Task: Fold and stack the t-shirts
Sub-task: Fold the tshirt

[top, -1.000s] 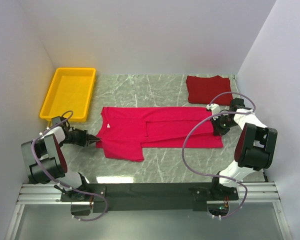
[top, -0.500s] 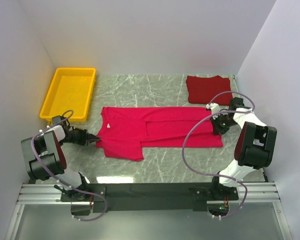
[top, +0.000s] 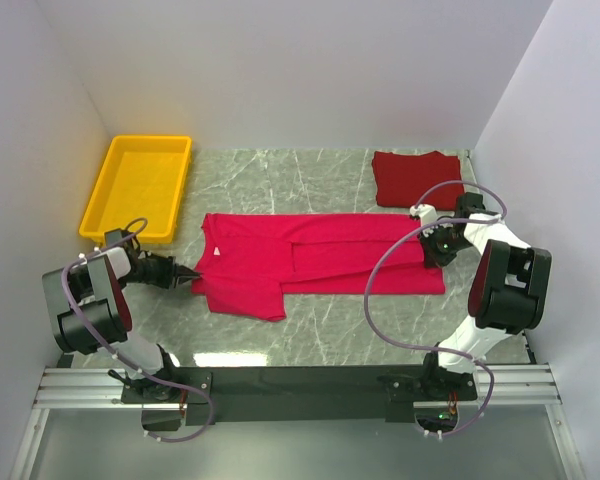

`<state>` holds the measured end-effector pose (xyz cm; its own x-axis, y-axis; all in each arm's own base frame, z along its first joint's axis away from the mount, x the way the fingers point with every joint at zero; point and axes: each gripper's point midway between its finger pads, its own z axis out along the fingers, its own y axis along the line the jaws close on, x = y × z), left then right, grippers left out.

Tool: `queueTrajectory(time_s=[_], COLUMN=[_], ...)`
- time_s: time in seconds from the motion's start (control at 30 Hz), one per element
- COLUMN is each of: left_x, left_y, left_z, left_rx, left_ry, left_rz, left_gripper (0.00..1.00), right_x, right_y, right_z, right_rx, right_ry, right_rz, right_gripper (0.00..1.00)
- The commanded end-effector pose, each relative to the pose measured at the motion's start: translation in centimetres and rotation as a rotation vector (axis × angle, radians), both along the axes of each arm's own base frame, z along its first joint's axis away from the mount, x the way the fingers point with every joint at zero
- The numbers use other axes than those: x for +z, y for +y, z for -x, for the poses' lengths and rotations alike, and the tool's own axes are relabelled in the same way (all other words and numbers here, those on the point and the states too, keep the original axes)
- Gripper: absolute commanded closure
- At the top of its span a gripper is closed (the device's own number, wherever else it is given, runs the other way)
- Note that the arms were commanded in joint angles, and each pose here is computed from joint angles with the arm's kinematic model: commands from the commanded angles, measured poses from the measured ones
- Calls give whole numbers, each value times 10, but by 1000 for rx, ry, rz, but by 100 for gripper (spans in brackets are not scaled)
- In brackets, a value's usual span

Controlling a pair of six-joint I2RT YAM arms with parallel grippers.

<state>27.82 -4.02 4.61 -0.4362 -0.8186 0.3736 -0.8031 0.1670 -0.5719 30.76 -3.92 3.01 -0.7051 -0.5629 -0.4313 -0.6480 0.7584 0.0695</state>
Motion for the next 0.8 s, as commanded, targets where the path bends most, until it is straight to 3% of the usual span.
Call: queueTrajectory(time_s=[0.0,0.37,0.5,0.6,0.63,0.77], left_x=[11,10,11,16,19,41], left_y=[3,2,2,1,2,2], left_z=[-14,-17,-19,-24,-25,-34], left_rx=[-23,-33,-31,-33,-34,-47], left_ry=[-65,-67,-76,-96,-105,-186], left_rz=[-11,-11,0,7,11,2], left_gripper=[99,99,97,80,70,59], right_x=[10,9,13,21,24,38], right_y=[-6,-7,-9,-14,-15,-27], right_z=[-16,-14,-22,-34,-37,-52], right_rx=[5,-9,-59,-137,-164,-285], right_ry=[-49,-51,-67,-105,-118,-178], right_rz=[34,44,40,49,49,88], right_gripper=[100,100,90,77,71,60])
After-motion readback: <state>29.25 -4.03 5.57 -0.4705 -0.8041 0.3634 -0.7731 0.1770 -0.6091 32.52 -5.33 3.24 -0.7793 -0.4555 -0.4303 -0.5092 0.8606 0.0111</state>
